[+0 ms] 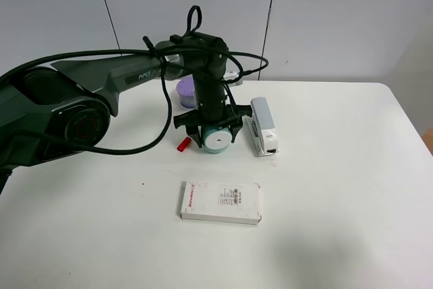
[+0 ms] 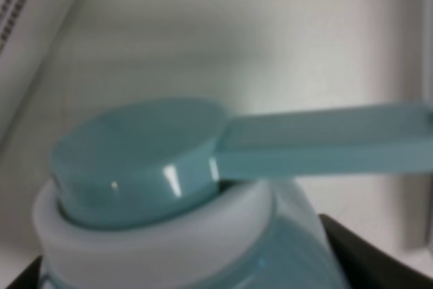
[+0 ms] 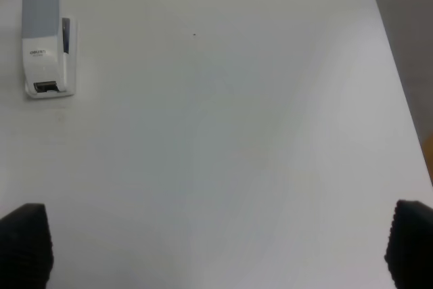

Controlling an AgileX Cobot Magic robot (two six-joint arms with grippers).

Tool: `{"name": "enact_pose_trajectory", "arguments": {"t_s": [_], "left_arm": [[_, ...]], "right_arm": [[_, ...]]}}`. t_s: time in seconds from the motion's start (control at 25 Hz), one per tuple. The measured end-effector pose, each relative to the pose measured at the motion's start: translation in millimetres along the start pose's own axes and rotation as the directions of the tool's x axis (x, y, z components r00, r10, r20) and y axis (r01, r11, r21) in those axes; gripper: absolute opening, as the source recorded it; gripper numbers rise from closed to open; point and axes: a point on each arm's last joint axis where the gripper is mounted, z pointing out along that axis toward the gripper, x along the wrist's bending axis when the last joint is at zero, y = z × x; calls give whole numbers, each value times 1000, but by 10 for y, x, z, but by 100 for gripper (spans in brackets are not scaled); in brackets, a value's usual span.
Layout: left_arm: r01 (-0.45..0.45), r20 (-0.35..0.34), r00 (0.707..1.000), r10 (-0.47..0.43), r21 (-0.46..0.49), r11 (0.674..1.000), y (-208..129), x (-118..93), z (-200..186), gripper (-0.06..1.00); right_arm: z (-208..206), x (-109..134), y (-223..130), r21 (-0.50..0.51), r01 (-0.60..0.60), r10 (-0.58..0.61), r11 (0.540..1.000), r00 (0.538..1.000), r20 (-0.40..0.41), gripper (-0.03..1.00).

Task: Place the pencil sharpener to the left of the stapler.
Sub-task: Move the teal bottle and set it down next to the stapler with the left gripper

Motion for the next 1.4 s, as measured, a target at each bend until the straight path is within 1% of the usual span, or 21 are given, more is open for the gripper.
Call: {"name": "enact_pose_trajectory", "arguments": {"t_s": [1.08,1.12,1.16,1.24,1.28,1.32,1.4], "left_arm": [[-7,0,1000,7,0,1000,-18,-22,35,68],[-16,1,1000,16,1,1000,-19,-22,35,69],[-29,4,1000,29,3,1000,-21,-25,35,73],[-40,7,999,40,11,999,-35,-33,45,88],[-42,4,999,42,17,999,-44,-35,52,93],[-45,3,999,45,22,999,-50,-36,57,96],[-47,0,999,47,26,999,-53,-33,57,98]], "right_arm": [[0,0,0,0,0,0,1000,1000,0,99],[0,0,0,0,0,0,1000,1000,0,99],[0,0,0,0,0,0,1000,1000,0,99],[0,0,0,0,0,0,1000,1000,0,99],[0,0,0,0,0,0,1000,1000,0,99],[0,0,0,0,0,0,1000,1000,0,99],[0,0,0,0,0,0,1000,1000,0,99]]}}
